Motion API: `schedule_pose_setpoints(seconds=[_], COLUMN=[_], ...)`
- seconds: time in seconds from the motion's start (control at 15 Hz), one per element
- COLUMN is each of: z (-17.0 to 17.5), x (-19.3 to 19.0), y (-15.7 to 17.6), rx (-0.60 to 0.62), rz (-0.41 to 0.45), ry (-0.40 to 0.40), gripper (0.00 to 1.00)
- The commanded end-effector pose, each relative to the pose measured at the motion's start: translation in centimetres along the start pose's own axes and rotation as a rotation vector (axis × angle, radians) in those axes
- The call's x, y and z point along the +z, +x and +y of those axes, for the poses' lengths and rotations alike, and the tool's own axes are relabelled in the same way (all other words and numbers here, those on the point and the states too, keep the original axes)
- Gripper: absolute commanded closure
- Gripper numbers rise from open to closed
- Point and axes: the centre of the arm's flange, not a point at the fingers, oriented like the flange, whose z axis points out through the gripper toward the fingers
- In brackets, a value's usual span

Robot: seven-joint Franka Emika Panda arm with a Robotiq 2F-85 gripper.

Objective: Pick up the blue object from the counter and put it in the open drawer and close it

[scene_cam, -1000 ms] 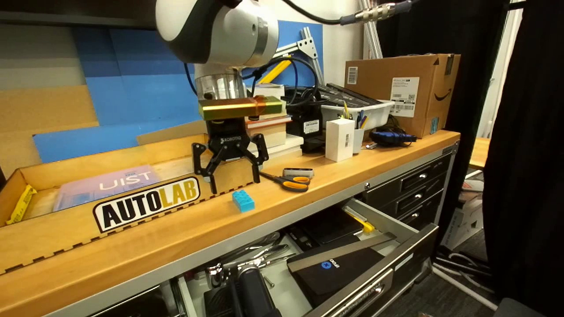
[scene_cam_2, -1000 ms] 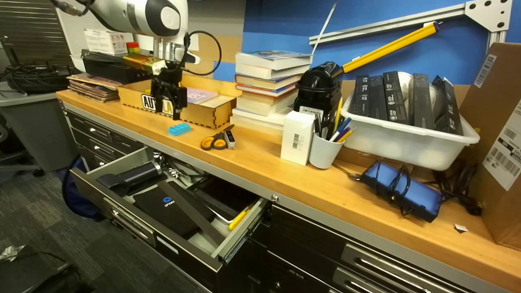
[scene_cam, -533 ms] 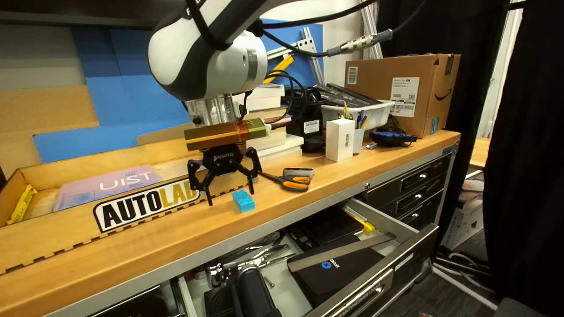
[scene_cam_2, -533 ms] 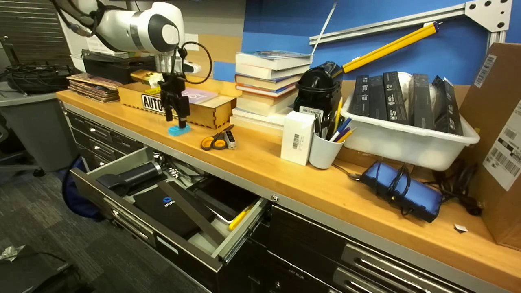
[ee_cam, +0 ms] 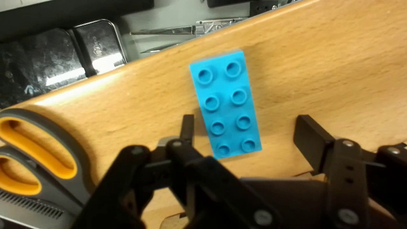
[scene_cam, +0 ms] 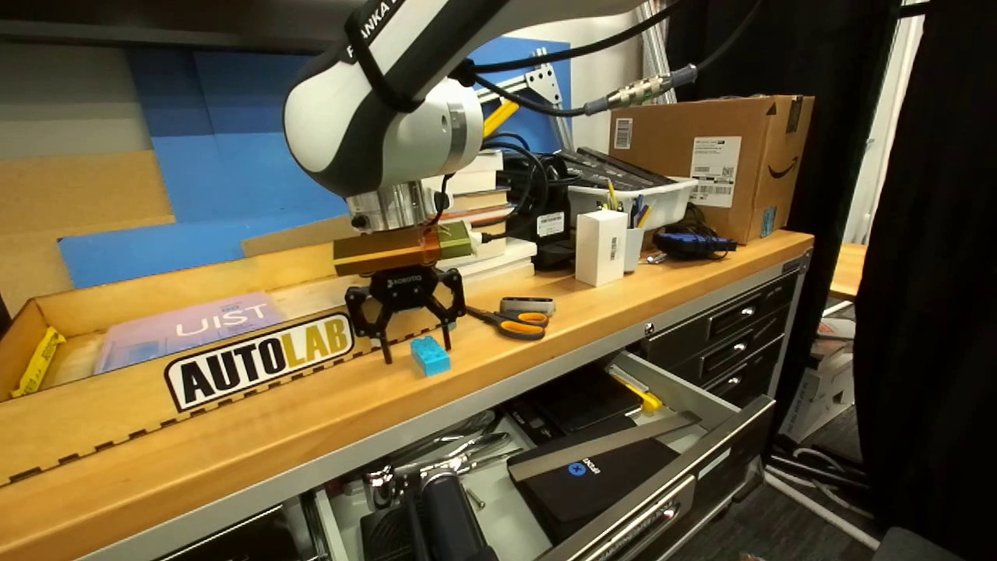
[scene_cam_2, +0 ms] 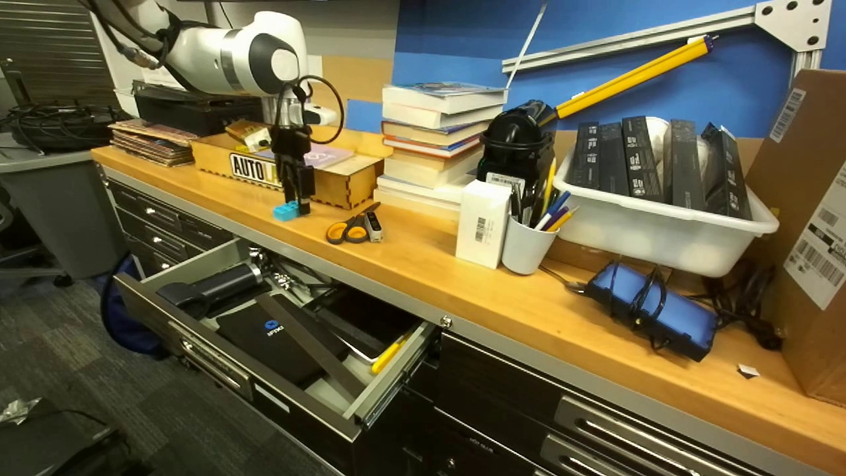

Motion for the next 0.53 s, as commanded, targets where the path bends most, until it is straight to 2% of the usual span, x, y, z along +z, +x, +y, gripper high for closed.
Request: schedule_pose_setpoints(seconds=[0.0, 0.2, 0.33, 0.47], z=[0.0, 0.5, 1.4, 2.4], x=[-0.3, -1.1, -1.5, -1.3], y=[-0.7, -1.4, -2.0, -2.4], rx=[0.012, 0.020, 0.040, 0.058], rz=[0.004, 0.004, 0.002, -0.024], ry=[0.021, 0.033, 0.047, 0.058], gripper=[0.51, 0.75, 0.87, 0.83])
